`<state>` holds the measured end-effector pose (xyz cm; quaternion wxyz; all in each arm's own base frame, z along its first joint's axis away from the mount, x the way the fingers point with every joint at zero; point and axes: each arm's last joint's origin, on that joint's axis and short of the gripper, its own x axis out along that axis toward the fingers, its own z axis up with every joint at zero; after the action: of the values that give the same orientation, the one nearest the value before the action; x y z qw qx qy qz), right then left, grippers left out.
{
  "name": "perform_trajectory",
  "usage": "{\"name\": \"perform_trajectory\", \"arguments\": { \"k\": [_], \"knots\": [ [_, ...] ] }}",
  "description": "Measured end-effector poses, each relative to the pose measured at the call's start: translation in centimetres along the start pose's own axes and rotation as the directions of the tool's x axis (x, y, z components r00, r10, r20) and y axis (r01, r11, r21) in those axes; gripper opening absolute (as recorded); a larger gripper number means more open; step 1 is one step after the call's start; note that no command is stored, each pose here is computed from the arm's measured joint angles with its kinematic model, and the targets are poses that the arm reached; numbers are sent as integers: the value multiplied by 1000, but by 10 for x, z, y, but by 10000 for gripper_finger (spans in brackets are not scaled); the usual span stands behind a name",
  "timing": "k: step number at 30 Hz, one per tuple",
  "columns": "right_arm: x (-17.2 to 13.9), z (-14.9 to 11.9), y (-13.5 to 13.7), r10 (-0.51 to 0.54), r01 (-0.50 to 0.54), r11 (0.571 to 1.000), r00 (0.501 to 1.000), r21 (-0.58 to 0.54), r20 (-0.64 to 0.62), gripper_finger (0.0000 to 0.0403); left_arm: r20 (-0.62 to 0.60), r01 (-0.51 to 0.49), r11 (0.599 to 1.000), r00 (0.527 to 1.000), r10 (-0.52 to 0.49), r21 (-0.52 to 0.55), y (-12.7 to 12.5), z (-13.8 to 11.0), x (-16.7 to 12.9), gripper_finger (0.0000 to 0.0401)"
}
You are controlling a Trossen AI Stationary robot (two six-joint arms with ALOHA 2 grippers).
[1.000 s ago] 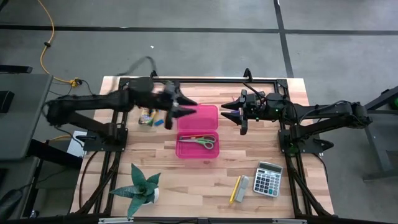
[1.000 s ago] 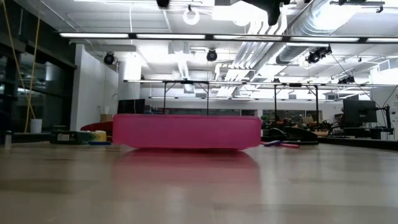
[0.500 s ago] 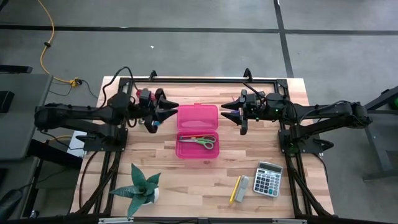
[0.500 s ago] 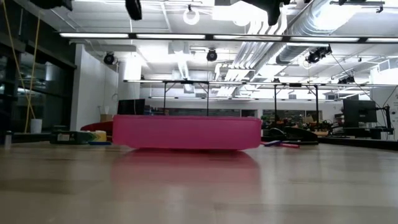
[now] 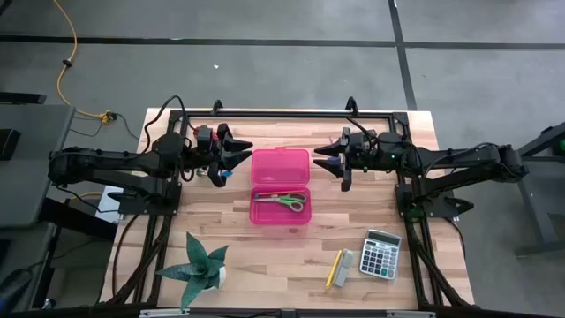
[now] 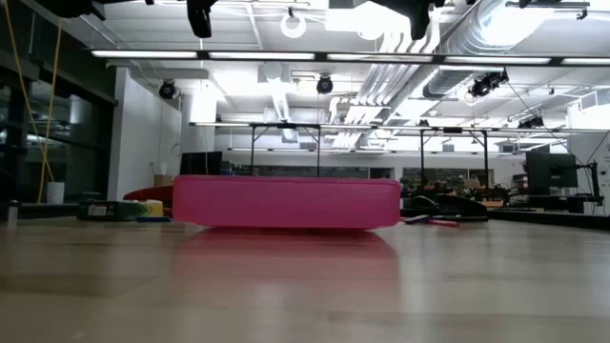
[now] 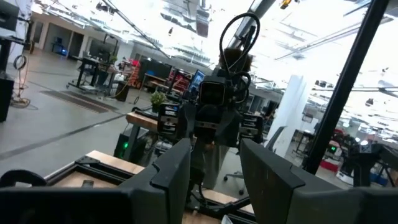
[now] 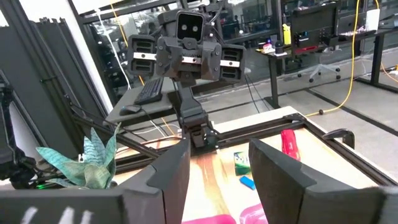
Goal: Pack school essentials
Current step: Put the right blue eraser into the pink supply box
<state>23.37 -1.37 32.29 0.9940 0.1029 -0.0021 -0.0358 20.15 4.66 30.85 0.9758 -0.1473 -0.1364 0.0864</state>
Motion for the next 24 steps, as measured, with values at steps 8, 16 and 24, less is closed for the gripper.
{"name": "perform_trajectory", "arguments": {
  "k": [8,16,24],
  "knots": [
    [0,-3,-4,-110,110,965,994,238,-15,158,-1,2,1000,1000,-2,0,0,0,0,129],
    [-6,-25,-46,-358,548,749,808,372,-467,158,-2,2,1000,1000,-2,0,0,0,0,129],
    [14,-38,-104,-379,811,554,448,188,-810,158,-10,-1,1000,1000,1,-10,0,-1,0,129]
  ]
}}
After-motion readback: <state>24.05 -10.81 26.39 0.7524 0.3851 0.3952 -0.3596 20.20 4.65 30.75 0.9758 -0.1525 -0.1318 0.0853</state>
